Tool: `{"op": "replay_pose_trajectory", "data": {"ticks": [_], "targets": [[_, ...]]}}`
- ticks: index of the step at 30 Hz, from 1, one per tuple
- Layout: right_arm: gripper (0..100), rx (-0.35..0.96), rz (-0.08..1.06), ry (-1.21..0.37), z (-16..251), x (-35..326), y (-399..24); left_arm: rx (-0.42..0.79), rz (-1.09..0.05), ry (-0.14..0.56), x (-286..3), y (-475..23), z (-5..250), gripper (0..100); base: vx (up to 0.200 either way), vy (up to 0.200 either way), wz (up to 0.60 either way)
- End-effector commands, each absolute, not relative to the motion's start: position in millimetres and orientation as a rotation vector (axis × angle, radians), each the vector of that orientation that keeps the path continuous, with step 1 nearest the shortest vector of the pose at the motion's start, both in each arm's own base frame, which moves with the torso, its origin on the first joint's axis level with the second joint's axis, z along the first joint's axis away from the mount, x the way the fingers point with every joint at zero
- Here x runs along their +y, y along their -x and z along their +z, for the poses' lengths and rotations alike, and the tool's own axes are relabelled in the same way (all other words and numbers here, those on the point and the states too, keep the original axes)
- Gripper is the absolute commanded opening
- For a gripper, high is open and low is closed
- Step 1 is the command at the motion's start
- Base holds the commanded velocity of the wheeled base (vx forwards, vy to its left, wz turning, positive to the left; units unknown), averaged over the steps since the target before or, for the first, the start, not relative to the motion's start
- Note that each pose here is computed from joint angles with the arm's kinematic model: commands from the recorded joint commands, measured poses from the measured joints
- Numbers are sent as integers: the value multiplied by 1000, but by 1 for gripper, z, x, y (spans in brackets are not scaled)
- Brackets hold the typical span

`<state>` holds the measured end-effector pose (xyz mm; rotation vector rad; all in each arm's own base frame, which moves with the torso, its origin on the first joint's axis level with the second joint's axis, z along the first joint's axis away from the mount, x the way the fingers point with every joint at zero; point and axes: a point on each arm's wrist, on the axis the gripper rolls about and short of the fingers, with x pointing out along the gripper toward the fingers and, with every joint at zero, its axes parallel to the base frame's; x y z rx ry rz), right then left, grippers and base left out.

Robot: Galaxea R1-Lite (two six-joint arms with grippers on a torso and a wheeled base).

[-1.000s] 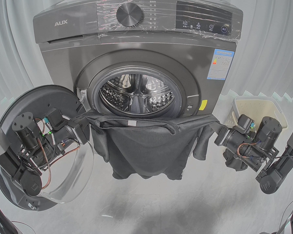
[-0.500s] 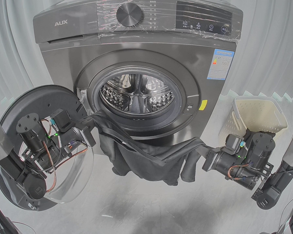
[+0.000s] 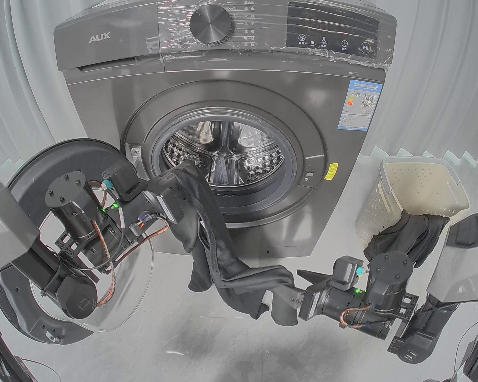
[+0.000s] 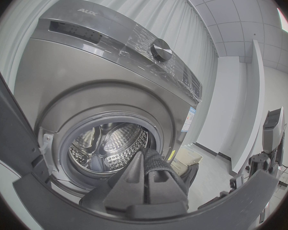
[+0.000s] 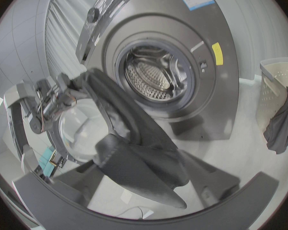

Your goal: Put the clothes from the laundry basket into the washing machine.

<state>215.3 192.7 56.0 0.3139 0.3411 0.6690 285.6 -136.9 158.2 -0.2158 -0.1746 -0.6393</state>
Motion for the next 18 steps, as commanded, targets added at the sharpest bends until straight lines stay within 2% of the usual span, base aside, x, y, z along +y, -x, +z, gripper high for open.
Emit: {"op": "replay_pose_trajectory", "data": {"ticks": [1,4,13,18], "targets": [[100,488,677,-240,24,193,-197,-167,-679,221,-155,-290,152,0,0,0,0],[100,559,664,-196,7,190,-192,-168,-681,222,-157,-293,151,0,0,0,0],[100,663,679,-136,-11,187,-175,-169,-668,223,-161,-301,147,0,0,0,0],[100,568,690,-185,-3,202,-195,-170,-676,225,-164,-298,148,0,0,0,0]]}}
